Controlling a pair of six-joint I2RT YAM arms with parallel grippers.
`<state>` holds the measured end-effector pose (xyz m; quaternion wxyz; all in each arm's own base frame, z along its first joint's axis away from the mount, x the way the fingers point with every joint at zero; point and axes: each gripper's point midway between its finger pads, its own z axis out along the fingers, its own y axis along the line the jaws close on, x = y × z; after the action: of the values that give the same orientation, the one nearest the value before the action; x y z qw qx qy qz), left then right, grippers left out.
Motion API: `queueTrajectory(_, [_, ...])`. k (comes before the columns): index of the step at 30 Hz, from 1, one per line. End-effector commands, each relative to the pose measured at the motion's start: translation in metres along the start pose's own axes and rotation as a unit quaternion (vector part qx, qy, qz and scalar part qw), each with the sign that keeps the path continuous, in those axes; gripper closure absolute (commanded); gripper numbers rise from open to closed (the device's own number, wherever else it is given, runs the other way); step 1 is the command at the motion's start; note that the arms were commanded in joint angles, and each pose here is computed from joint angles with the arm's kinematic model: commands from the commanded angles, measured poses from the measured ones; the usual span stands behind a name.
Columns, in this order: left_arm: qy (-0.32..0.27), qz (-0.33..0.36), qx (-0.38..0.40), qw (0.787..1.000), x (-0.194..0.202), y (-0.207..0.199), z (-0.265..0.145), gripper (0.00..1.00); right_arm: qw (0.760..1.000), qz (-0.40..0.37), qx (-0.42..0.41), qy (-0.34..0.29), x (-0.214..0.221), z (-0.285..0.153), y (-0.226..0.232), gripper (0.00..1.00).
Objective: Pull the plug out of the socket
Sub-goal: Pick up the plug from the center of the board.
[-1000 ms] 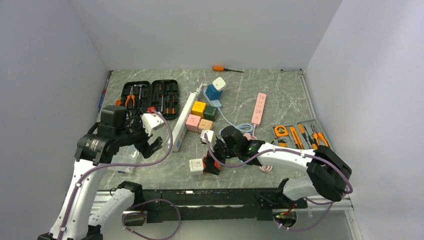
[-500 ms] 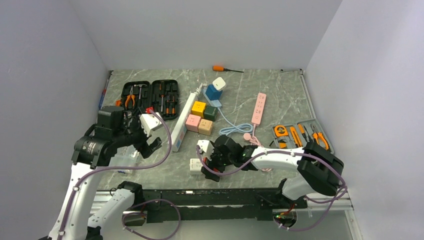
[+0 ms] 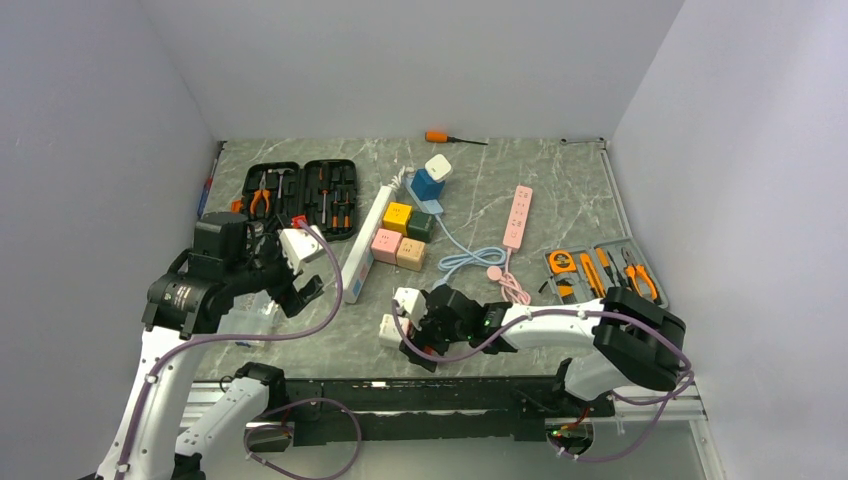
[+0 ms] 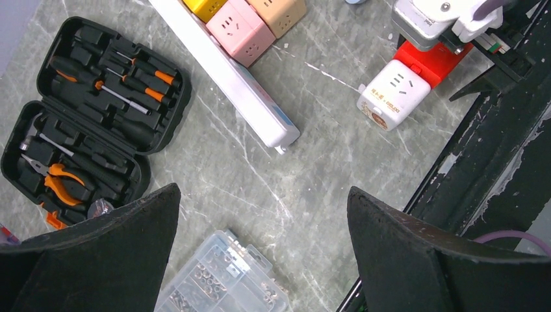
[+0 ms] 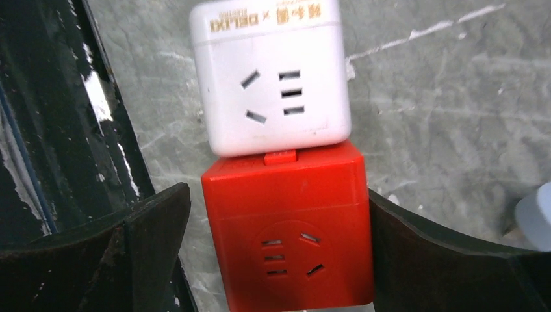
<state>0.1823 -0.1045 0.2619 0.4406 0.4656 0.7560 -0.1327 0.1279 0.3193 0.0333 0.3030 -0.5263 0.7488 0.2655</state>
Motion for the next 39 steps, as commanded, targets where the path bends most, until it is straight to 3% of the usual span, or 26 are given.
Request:
queueTrajectory(1, [-0.029, 0.027, -0.01, 0.999, -0.017, 0.005, -0.007, 0.01, 0.999, 0.01, 0.032, -0.025, -0.005, -0.001, -0.005, 0.04])
queueTrajectory(8, [-0.029, 0.021, -0.008, 0.999, -0.018, 0.004, -0.007, 0.01, 0.997, 0.023, 0.067, -0.032, -0.011, 0.008, -0.017, 0.1])
queueTrajectory(18, [-0.015, 0.022, 0.005, 1.0, -0.008, -0.001, -0.005, 0.01, 0.996, 0.041, 0.081, -0.025, 0.002, 0.018, -0.016, 0.41])
queueTrajectory(20, [-0.024, 0.027, 0.006, 0.999, -0.01, -0.003, -0.005, 0.01, 0.995, 0.043, 0.085, -0.017, 0.006, 0.021, -0.015, 0.51])
queueTrajectory(23, [-0.039, 0.038, 0.003, 0.998, -0.014, -0.004, -0.007, 0.01, 0.996, 0.035, 0.081, -0.002, 0.006, 0.026, -0.008, 0.75])
queueTrajectory(25, [-0.039, 0.042, 0.017, 0.998, -0.016, -0.008, -0.008, 0.01, 0.996, 0.03, 0.081, 0.01, 0.007, 0.027, -0.004, 1.0])
queueTrajectory(30, [-0.016, 0.021, 0.107, 0.994, -0.003, -0.034, 0.001, 0.01, 0.996, 0.035, 0.086, 0.013, -0.02, 0.014, 0.002, 1.0])
queueTrajectory(32, [-0.044, 0.051, 0.138, 0.988, -0.004, -0.049, 0.001, 0.01, 0.996, 0.041, 0.084, -0.01, -0.042, -0.001, 0.005, 1.0])
queueTrajectory(37, [-0.172, 0.185, 0.033, 0.967, -0.025, -0.045, -0.009, 0.01, 0.992, 0.046, 0.059, -0.097, -0.105, -0.05, 0.015, 1.0])
queueTrajectory(39, [-0.191, 0.228, 0.02, 0.954, -0.029, -0.045, -0.013, 0.01, 0.99, 0.062, 0.046, -0.122, -0.123, -0.066, 0.015, 1.0])
